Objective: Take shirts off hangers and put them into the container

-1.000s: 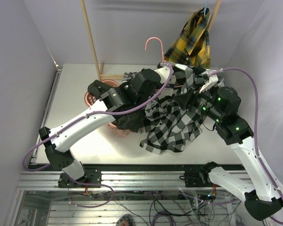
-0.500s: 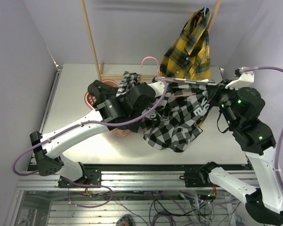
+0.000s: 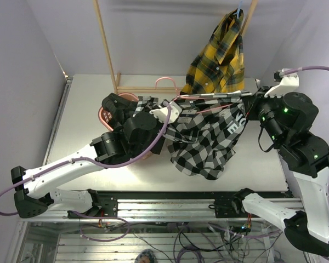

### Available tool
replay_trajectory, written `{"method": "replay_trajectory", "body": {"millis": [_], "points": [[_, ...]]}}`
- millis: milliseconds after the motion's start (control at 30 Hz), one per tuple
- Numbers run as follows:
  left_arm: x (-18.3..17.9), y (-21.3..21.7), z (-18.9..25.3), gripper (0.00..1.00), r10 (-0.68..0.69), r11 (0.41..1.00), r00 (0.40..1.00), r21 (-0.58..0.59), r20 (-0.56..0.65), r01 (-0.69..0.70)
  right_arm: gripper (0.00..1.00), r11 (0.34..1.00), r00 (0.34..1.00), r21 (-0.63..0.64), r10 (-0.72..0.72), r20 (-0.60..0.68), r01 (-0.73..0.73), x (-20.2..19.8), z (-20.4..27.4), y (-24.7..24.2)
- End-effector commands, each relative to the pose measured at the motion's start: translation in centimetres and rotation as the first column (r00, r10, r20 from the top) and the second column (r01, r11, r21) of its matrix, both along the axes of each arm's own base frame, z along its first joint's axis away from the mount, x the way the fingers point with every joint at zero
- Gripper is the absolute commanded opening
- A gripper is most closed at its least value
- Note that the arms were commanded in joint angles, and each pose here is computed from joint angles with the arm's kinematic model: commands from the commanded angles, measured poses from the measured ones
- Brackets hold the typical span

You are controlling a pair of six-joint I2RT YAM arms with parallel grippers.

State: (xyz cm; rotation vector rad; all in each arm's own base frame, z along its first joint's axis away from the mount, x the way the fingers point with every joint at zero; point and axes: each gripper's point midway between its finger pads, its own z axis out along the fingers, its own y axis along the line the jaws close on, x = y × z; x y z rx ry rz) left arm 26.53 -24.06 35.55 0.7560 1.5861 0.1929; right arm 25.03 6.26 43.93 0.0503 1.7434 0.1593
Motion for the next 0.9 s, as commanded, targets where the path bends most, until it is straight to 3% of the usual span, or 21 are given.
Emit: {"method": "replay_trajectory", "body": {"millis": [0,167,267,533,767,800,867], "points": [[0.4,6.1,1.5,0.07,0.227,0.974,0.973,-0.023,0.045,-0.226,0.0,0.998,0.981,0.057,-0.034,0.189,0.023,-2.2,6.8,-2.1],[-0.2,5.9,2.7,0.07,0.167,0.984,0.986,-0.062,0.025,-0.165,0.0,0.95,0.938,0.022,0.303,0.169,-0.311,-2.7,7.4,4.0],[-0.8,5.9,4.0,0.07,0.136,0.988,0.991,-0.08,-0.006,-0.136,0.0,0.912,0.909,0.019,0.407,0.091,-0.41,-2.8,5.5,6.1],[-2.0,5.3,11.5,0.07,0.049,0.983,0.997,-0.173,-0.058,-0.058,0.0,0.93,0.927,0.027,0.368,-0.075,-0.367,-1.9,-0.4,5.8],[0.1,3.9,10.2,0.07,0.148,0.989,0.987,-0.017,-0.067,-0.149,0.0,0.945,0.938,0.021,0.325,-0.118,-0.325,-3.0,-2.7,4.5],[0.2,3.7,9.8,0.07,0.153,0.988,0.986,-0.011,-0.072,-0.154,0.05,0.946,0.94,0.023,0.323,-0.115,-0.322,-3.3,-2.7,4.3],[0.5,3.1,9.2,0.07,0.157,0.987,0.985,-0.011,-0.077,-0.158,0.27,0.944,0.939,0.029,0.33,-0.101,-0.329,-3.8,-2.6,4.2]]}}
